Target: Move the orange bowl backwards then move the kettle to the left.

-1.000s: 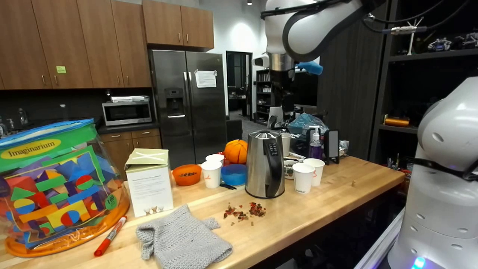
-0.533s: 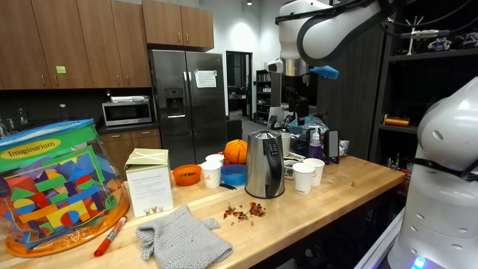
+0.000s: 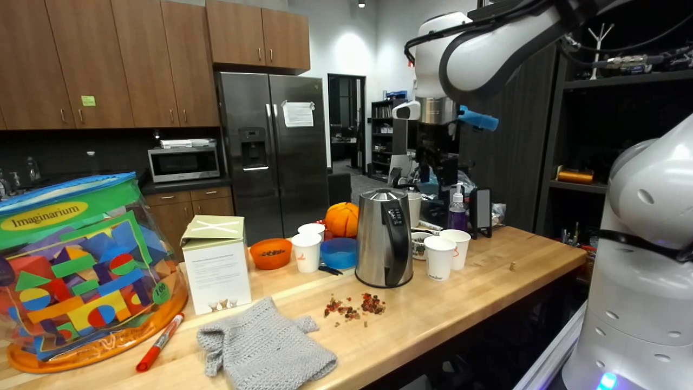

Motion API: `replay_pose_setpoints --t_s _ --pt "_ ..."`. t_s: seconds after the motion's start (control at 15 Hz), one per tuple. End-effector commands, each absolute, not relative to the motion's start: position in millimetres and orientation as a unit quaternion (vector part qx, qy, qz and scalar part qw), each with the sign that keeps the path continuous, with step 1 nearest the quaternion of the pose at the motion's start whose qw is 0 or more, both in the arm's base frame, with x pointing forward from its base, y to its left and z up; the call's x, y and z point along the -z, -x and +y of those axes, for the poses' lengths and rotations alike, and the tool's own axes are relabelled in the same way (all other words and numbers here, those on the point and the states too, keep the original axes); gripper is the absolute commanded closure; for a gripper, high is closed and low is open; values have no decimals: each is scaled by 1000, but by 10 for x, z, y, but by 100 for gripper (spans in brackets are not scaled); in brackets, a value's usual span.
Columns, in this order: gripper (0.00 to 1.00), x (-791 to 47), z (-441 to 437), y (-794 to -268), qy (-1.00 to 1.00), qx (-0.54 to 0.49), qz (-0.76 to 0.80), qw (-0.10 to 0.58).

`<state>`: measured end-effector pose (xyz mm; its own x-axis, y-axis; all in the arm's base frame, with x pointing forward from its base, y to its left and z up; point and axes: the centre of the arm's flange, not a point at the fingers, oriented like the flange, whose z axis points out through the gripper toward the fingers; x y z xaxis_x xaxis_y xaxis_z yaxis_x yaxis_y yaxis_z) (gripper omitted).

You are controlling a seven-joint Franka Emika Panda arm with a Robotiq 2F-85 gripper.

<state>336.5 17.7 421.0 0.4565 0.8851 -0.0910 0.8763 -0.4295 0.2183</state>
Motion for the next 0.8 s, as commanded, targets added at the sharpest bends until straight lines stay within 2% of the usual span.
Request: replay_pose_setpoints --t_s 0.0,0.73 --pt "0 -4082 180 -3292 -822 -44 561 84" --pt "0 -3490 278 -3469 -787 -14 616 15"
